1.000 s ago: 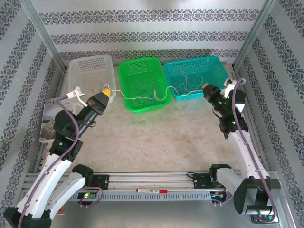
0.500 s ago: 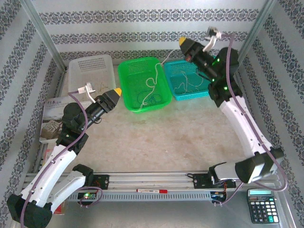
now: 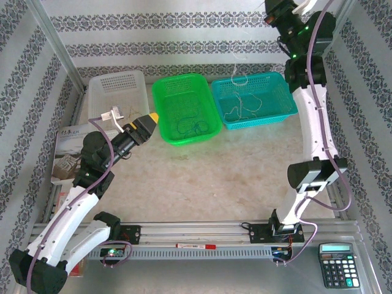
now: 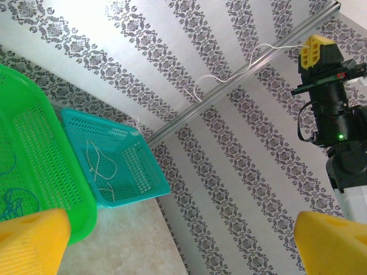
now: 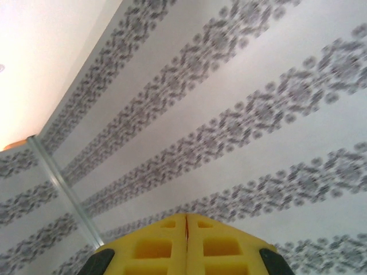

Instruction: Untangle the cables

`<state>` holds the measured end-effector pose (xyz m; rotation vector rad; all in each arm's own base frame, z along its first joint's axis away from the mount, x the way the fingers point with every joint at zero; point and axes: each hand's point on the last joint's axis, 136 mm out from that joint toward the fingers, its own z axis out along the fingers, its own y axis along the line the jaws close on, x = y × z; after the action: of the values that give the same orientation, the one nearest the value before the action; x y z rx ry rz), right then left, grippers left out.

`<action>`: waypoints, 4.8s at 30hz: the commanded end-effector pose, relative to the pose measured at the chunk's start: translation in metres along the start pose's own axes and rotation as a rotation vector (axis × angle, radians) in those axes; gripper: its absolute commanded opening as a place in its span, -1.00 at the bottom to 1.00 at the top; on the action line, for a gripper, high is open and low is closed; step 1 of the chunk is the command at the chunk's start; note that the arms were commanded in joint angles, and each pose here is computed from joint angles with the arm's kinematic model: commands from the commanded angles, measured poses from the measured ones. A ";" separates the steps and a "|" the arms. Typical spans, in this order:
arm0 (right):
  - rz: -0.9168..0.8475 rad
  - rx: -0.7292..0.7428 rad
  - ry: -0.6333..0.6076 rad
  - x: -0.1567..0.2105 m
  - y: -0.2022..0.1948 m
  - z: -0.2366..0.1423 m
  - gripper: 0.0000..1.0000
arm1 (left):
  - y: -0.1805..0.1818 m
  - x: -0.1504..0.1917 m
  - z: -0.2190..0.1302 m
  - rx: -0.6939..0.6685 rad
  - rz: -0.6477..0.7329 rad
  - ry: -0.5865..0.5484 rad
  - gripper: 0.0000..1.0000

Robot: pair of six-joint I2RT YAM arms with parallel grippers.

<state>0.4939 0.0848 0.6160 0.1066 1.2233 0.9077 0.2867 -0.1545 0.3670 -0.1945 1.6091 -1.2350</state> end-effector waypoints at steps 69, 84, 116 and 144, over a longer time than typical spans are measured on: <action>-0.285 0.178 -0.092 -0.014 -0.040 -0.022 -1.00 | 0.009 0.004 -0.001 -0.002 -0.045 -0.001 1.00; -0.392 0.182 -0.185 -0.060 -0.006 -0.035 -1.00 | 0.008 0.002 0.003 0.006 -0.051 -0.004 1.00; -0.409 0.223 -0.294 -0.094 -0.001 -0.069 -1.00 | 0.009 0.004 0.001 -0.002 -0.054 -0.003 1.00; -0.336 0.418 0.172 0.144 -0.138 -0.064 -1.00 | 0.017 0.010 -0.004 0.008 -0.106 -0.019 1.00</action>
<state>0.5092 0.0558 0.4290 0.1610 1.5021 0.4107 0.2881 -0.1555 0.3375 -0.2871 1.6492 -1.3034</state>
